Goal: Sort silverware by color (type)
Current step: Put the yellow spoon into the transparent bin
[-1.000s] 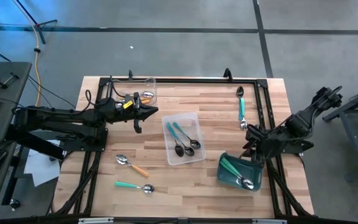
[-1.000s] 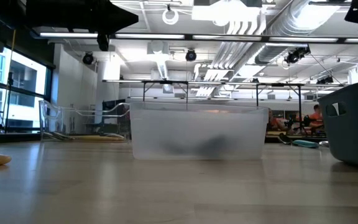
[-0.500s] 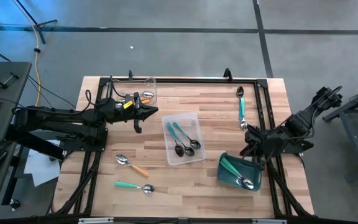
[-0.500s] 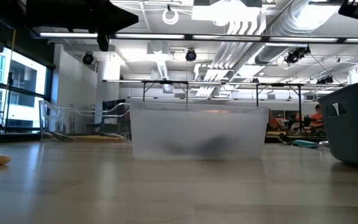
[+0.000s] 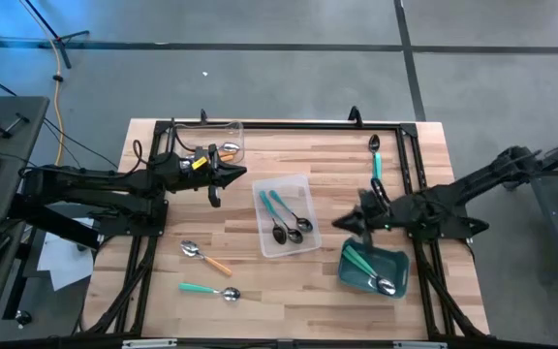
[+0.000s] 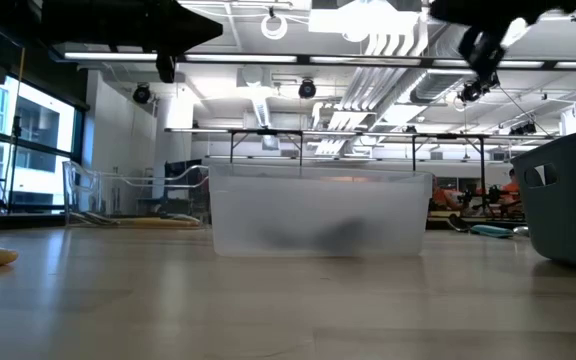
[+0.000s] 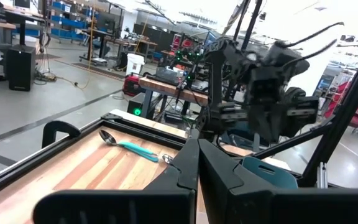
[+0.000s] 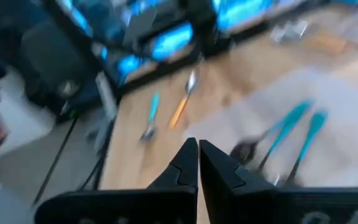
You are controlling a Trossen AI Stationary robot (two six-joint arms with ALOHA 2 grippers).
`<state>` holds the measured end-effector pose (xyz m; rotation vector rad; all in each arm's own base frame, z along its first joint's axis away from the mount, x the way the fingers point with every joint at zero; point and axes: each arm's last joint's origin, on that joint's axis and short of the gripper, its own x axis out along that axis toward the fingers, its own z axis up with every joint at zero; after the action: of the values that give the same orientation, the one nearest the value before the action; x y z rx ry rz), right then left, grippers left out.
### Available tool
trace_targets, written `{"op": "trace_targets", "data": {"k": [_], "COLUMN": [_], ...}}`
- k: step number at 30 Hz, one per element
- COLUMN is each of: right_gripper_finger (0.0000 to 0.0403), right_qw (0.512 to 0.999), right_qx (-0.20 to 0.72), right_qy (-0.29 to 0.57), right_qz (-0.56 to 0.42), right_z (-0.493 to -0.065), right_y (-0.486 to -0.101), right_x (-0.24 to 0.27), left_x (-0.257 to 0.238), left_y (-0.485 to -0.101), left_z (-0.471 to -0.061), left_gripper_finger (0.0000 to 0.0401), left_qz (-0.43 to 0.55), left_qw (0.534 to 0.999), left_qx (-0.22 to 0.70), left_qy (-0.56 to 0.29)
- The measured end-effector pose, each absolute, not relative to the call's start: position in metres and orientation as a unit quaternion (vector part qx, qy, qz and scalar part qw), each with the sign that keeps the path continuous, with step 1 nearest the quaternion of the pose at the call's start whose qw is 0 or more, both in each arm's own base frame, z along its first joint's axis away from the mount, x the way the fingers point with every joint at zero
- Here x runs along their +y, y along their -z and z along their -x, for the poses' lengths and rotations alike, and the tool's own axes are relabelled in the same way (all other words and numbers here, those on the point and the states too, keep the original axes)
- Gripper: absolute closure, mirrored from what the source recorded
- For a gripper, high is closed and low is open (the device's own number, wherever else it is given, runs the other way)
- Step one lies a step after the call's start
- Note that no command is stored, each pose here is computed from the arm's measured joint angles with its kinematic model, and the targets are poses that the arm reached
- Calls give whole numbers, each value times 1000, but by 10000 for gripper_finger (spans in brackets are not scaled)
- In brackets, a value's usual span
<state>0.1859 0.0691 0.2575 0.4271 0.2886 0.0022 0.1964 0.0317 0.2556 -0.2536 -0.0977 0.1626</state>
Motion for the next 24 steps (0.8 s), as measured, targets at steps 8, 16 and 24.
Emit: {"op": "trace_targets", "data": {"k": [8, 16, 24], "right_gripper_finger": [403, 403, 403], "right_qw": [988, 992, 997], "right_qx": [75, 72, 0], "right_qy": [22, 5, 16], "right_qz": [-132, -102, -78], "right_z": [-216, -227, -223], "right_y": [-252, -256, -270], "right_x": [26, -15, -43], "left_x": [33, 33, 32], "left_y": [-256, -256, -256], "left_z": [-196, -196, -196], "left_gripper_finger": [401, 401, 401], "left_qz": [126, 126, 126], "left_qw": [986, 986, 986], "left_qx": [-51, -52, -53], "left_qy": [-98, -100, -95]}}
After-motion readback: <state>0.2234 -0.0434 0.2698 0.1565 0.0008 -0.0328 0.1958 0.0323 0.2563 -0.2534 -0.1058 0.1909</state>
